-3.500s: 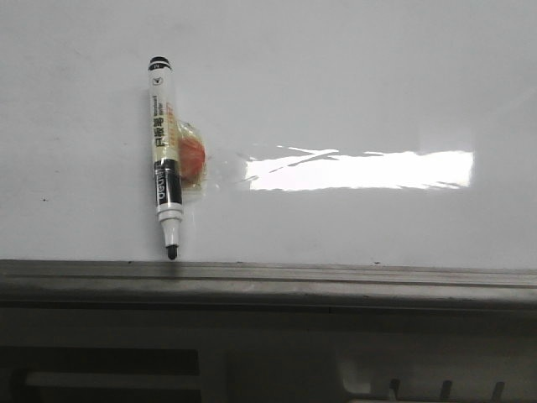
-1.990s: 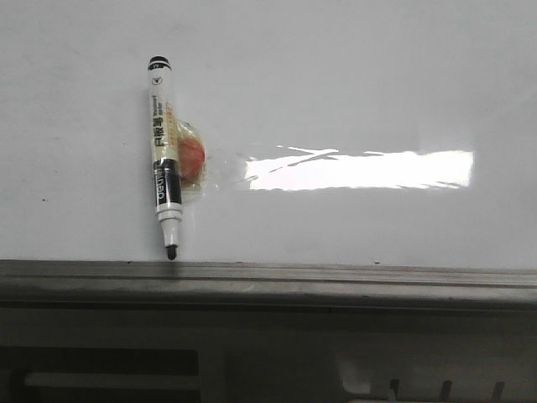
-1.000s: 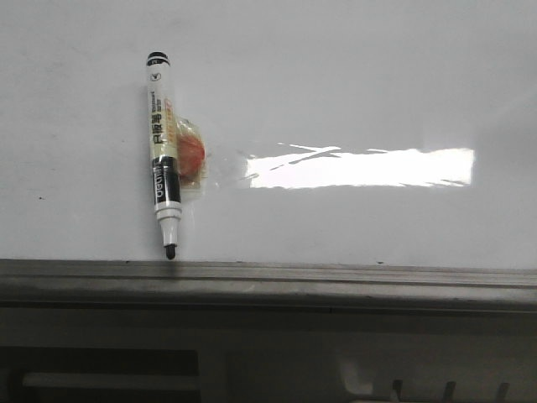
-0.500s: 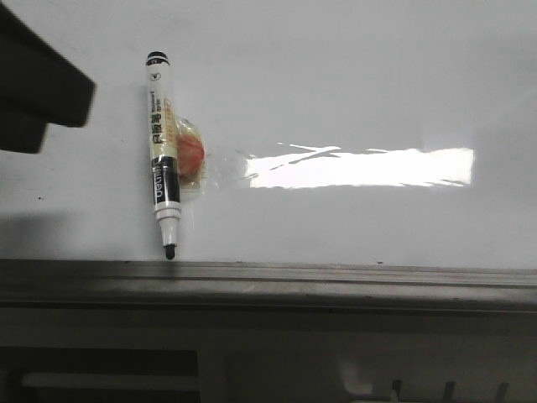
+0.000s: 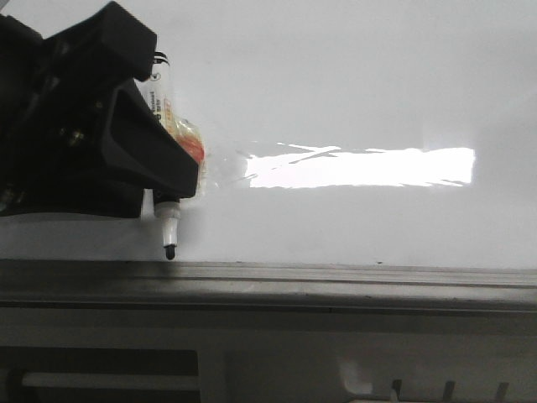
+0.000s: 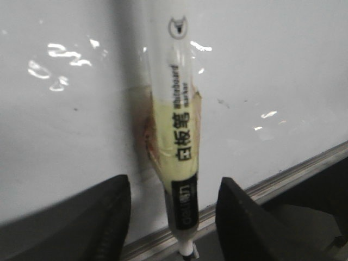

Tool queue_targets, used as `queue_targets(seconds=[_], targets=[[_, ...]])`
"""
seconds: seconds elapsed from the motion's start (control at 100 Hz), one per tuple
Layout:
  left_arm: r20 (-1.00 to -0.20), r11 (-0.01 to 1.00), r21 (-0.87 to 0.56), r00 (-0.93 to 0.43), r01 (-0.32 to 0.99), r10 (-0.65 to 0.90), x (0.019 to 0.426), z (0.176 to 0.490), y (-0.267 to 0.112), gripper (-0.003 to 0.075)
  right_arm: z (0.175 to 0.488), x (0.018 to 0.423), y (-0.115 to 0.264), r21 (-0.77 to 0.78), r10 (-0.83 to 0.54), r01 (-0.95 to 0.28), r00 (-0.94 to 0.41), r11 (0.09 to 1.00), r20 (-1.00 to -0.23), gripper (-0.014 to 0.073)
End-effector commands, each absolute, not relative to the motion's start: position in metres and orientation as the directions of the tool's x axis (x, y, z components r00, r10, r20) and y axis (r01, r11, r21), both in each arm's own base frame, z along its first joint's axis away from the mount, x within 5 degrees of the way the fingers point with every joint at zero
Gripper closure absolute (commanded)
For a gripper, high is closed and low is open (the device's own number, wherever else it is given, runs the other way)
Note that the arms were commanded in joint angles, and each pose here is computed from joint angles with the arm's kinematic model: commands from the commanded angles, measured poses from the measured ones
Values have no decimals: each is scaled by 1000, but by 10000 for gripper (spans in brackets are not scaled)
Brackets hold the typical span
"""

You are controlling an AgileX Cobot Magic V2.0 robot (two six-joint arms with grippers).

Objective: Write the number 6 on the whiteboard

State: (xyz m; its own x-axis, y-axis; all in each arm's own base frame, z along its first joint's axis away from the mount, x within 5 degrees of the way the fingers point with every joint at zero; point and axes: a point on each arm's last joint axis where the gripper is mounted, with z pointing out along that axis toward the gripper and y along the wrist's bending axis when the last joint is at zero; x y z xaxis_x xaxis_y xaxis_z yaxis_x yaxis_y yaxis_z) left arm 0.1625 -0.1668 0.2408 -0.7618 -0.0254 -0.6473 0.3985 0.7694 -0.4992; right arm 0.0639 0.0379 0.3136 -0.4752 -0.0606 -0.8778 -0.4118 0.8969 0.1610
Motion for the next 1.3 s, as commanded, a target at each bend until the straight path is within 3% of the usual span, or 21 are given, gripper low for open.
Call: queue_targets(seconds=[0.0, 0.08, 0.2, 0.32, 0.42, 0.56, 0.62, 0.73, 1.29], targets=[[-690, 769, -505, -719, 392, -86, 170, 252, -170, 428, 329, 68, 38, 149, -29, -414, -394, 898, -919, 169], [-689, 775, -501, -719, 385, -88, 172, 250, -171, 519, 331, 69, 38, 151, -18, -412, -380, 899, -925, 169], [-691, 775, -500, -717, 387, -87, 172, 251, -171, 743, 334, 70, 38, 163, 7, -410, -356, 897, -934, 169], [-700, 759, -477, -714, 443, -24, 167, 255, -171, 739, 337, 70, 40, 184, 27, -418, -355, 889, -934, 169], [-788, 679, -301, -575, 670, 218, 154, 268, -176, 739, 340, 70, 44, 162, -4, -465, -336, 870, -942, 169], [-845, 387, 54, -165, 920, 509, 128, 288, -184, 739, 342, 70, 58, 44, -147, -643, -241, 764, -959, 169], [-809, 222, 206, 38, 953, 586, 117, 291, -187, 739, 341, 69, 67, -28, -229, -730, -178, 682, -957, 169], [-754, 66, 306, 199, 950, 626, 105, 289, -191, 739, 339, 70, 79, -139, -332, -824, -63, 550, -941, 169], [-744, 39, 305, 213, 952, 633, 103, 286, -194, 739, 316, 95, 143, -74, -380, -923, -82, 379, -921, 169]])
